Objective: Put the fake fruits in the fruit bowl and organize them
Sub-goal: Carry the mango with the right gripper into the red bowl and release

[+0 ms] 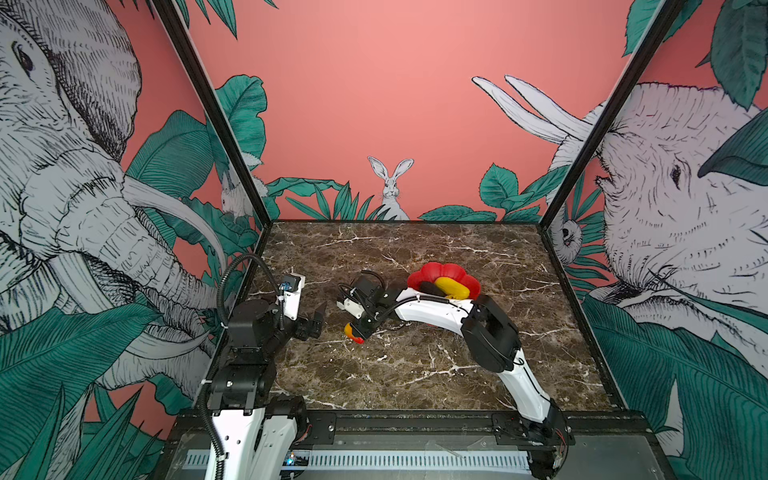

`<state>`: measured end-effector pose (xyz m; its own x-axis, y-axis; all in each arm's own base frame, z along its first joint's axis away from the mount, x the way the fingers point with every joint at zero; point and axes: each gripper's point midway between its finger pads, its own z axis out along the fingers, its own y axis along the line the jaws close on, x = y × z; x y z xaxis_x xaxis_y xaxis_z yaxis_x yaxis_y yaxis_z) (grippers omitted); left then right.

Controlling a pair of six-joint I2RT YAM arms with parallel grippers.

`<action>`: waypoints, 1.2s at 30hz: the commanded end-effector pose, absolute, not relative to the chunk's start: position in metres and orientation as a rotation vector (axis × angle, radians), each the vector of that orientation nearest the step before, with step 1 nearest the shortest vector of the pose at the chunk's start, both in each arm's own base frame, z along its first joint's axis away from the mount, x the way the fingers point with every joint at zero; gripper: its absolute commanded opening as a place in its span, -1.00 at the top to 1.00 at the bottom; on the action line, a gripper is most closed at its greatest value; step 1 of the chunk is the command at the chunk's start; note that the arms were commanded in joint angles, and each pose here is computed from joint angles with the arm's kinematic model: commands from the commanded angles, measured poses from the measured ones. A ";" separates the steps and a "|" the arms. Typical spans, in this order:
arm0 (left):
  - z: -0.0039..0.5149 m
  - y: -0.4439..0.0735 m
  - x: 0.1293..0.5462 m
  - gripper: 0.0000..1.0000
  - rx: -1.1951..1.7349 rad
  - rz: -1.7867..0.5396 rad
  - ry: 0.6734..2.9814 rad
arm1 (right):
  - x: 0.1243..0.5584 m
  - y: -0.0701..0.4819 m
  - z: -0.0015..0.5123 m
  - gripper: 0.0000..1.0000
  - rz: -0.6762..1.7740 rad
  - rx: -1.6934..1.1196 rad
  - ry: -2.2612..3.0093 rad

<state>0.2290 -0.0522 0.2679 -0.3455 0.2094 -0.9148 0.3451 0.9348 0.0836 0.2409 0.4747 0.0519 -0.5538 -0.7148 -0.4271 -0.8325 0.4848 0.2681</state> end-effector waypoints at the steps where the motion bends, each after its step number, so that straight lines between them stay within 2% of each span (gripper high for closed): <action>1: 0.274 -0.052 0.226 -0.99 0.404 -0.148 1.928 | 0.253 0.470 0.102 1.00 0.678 -1.249 2.350; 9: 0.274 -0.053 0.226 -0.99 0.408 -0.152 1.928 | 0.291 0.385 0.151 1.00 0.542 -1.066 2.320; 18: 0.273 -0.054 0.227 -0.99 0.410 -0.157 1.930 | 0.333 0.283 0.149 1.00 0.300 -0.886 2.398; 23: 0.273 -0.054 0.227 -0.99 0.411 -0.158 1.931 | 0.344 0.261 0.123 1.00 0.206 -0.874 2.446; 31: 0.272 -0.055 0.228 -0.99 0.413 -0.162 1.935 | 0.349 0.257 0.094 1.00 0.115 -0.926 2.501; 36: 0.272 -0.055 0.227 -0.99 0.415 -0.164 1.933 | 0.355 0.263 0.102 1.00 0.129 -0.929 2.489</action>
